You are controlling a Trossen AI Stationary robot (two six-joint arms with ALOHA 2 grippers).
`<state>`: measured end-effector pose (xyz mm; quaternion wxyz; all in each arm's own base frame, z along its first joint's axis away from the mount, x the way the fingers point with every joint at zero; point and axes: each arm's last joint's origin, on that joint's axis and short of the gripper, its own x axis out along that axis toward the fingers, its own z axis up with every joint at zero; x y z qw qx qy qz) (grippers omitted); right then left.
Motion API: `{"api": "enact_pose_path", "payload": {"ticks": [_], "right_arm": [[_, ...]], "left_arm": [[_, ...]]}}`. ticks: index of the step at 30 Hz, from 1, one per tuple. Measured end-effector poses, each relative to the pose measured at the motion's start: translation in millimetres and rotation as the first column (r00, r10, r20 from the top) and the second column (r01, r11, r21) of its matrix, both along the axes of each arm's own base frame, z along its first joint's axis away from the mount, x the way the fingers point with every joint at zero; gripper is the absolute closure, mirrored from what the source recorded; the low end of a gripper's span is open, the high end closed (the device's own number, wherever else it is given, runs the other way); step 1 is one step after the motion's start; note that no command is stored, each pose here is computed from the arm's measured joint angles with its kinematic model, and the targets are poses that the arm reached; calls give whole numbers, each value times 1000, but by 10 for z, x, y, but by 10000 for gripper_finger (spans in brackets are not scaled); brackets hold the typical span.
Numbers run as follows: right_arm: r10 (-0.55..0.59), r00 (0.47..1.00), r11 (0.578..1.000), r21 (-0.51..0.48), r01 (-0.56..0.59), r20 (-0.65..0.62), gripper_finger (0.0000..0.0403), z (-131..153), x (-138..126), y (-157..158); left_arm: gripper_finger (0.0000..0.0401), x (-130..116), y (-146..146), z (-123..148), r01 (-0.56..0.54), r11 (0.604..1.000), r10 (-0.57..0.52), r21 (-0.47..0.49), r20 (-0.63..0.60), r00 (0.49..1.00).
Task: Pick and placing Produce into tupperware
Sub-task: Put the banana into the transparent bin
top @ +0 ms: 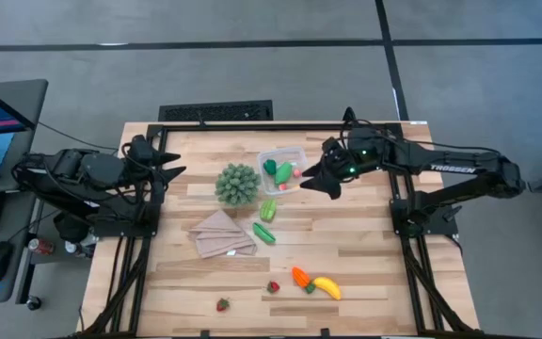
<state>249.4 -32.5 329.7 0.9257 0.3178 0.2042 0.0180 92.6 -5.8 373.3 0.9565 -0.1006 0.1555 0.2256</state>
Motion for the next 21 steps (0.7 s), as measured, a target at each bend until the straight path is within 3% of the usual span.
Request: {"api": "enact_pose_path", "payload": {"ticks": [7, 17, 21], "right_arm": [[-36, 994, 997, 73, 29, 102, 117, 68, 99, -20], [-42, 970, 999, 41, 33, 239, 117, 194, 132, -63], [-14, 967, 999, -25, 22, 255, 117, 223, 91, -64]], "left_arm": [[221, 29, -10, -7, 0, 1000, 0, -22, 0, 1000], [221, 99, -34, -29, 32, 999, -32, -6, -38, 999], [221, 123, -40, -37, 42, 999, -41, 17, -57, 998]]}}
